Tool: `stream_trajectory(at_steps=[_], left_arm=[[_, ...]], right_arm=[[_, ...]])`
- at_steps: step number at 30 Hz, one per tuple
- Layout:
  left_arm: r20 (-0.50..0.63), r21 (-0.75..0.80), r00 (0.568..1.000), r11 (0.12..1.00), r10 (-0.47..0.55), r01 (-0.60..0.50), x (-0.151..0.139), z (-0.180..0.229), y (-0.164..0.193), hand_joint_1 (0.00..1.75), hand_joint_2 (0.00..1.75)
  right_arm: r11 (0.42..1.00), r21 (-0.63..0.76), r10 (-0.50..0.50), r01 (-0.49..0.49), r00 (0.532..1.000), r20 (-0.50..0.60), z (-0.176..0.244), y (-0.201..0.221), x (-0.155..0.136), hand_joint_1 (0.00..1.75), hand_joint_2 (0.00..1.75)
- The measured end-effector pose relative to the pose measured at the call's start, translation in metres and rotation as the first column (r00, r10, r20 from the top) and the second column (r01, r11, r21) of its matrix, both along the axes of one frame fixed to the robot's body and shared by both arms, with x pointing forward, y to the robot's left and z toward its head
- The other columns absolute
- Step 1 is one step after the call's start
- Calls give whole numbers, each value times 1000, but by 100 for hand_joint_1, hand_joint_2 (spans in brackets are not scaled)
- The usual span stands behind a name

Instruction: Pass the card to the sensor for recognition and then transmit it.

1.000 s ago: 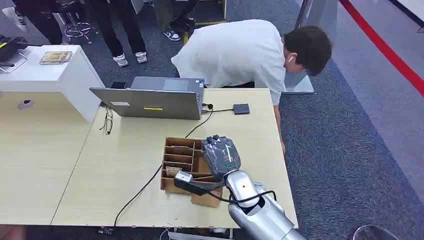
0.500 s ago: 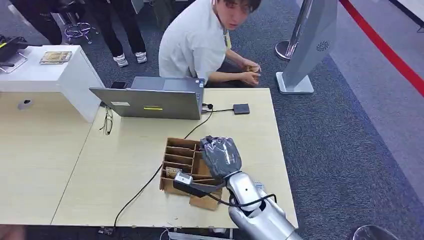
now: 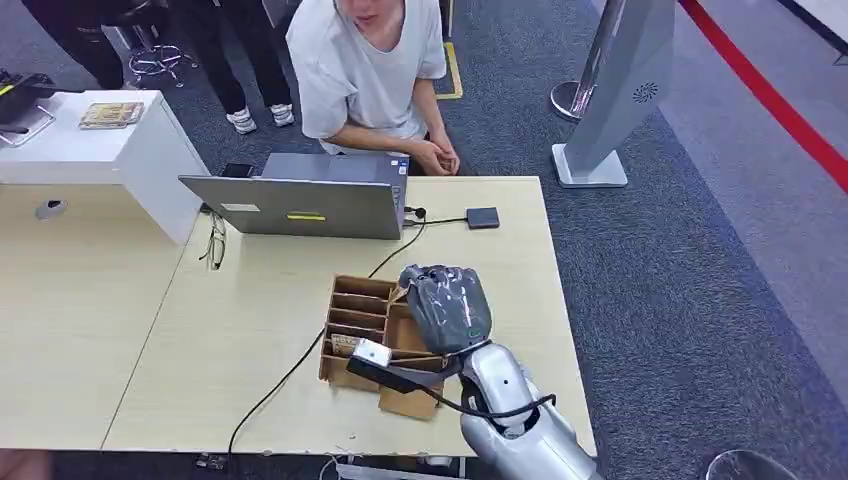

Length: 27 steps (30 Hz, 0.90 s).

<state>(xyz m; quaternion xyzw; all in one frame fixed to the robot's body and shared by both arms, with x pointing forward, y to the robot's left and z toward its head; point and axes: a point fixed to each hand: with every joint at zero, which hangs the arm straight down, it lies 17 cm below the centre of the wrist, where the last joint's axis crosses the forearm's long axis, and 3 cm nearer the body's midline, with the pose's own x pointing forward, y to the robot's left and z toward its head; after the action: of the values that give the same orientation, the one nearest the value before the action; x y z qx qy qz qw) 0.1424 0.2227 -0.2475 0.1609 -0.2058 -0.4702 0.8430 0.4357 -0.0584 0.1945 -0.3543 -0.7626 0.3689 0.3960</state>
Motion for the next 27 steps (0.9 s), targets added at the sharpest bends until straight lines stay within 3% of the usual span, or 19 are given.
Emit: stream_trajectory(at_steps=[8, 14, 27], left_arm=[[-5, -3, 1000, 1000, 25, -25, -11, -1, 3, 0, 0], [-5, -4, 999, 999, 34, -34, -14, -1, 4, 0, 0], [4, -10, 1000, 1000, 20, -20, -8, 1, 3, 0, 0]], right_arm=[[974, 216, 37, -68, 989, 146, 67, -17, -28, 175, 175], [898, 399, 111, -186, 972, 206, 103, -26, -50, 175, 175], [881, 421, 118, -215, 962, 244, 122, -31, -57, 175, 175]])
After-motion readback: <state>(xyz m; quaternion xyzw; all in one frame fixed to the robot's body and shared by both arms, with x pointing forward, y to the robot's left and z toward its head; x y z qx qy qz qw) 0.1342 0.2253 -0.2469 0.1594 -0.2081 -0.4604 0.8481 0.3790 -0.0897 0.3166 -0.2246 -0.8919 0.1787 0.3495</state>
